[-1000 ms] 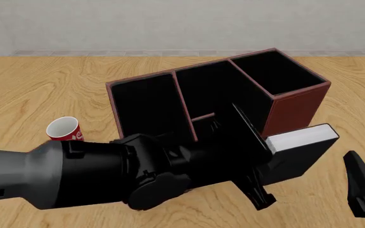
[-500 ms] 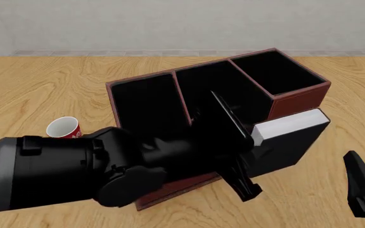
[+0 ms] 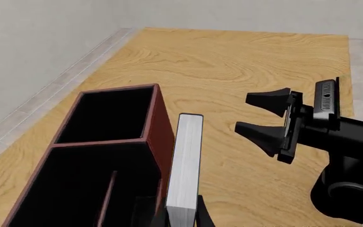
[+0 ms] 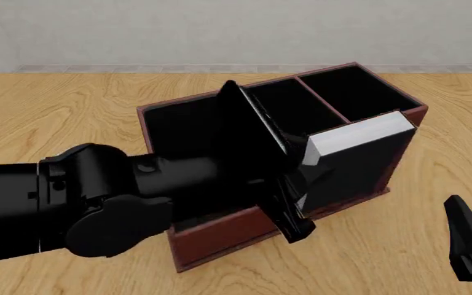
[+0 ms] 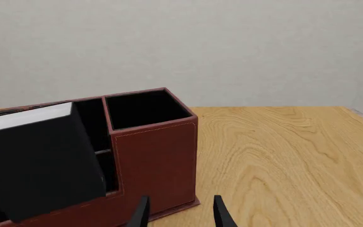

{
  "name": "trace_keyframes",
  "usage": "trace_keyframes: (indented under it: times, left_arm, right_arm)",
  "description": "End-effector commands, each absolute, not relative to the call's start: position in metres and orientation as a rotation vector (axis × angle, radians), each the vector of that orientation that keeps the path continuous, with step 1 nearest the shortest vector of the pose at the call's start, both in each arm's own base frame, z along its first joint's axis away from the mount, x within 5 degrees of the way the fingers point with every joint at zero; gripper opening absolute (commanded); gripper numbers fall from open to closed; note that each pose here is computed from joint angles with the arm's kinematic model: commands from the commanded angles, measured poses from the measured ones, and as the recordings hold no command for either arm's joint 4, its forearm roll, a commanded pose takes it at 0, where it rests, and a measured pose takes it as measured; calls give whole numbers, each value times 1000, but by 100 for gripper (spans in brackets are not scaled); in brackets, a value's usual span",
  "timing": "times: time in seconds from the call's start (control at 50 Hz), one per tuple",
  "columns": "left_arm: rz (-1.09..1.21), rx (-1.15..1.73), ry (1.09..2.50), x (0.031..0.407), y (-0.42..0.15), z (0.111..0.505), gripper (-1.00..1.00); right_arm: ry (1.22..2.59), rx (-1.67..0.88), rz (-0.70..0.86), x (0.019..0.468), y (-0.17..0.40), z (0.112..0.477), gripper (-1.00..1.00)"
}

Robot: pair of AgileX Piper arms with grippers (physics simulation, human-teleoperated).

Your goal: Pick up the book and place it in the back compartment of the caddy.

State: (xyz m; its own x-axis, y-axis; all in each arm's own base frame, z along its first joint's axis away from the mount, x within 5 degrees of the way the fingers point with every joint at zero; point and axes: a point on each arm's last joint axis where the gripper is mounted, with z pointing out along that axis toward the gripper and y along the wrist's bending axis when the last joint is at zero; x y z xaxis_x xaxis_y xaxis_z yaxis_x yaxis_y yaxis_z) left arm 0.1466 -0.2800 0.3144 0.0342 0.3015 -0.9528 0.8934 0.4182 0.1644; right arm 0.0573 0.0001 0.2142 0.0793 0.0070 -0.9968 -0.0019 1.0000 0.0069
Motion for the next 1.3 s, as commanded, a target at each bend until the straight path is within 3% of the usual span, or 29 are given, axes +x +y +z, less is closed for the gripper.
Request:
trace_keyframes:
  times: [0.02,1.3]
  left_arm:
    - [-594,1084,1479,151,-262,333,-100]
    - [-532,1025,1565,184,-263,301,-100]
  right_arm:
    - [1491,4,6,57,0,214,100]
    - [1491,4,7,57,0,214,100]
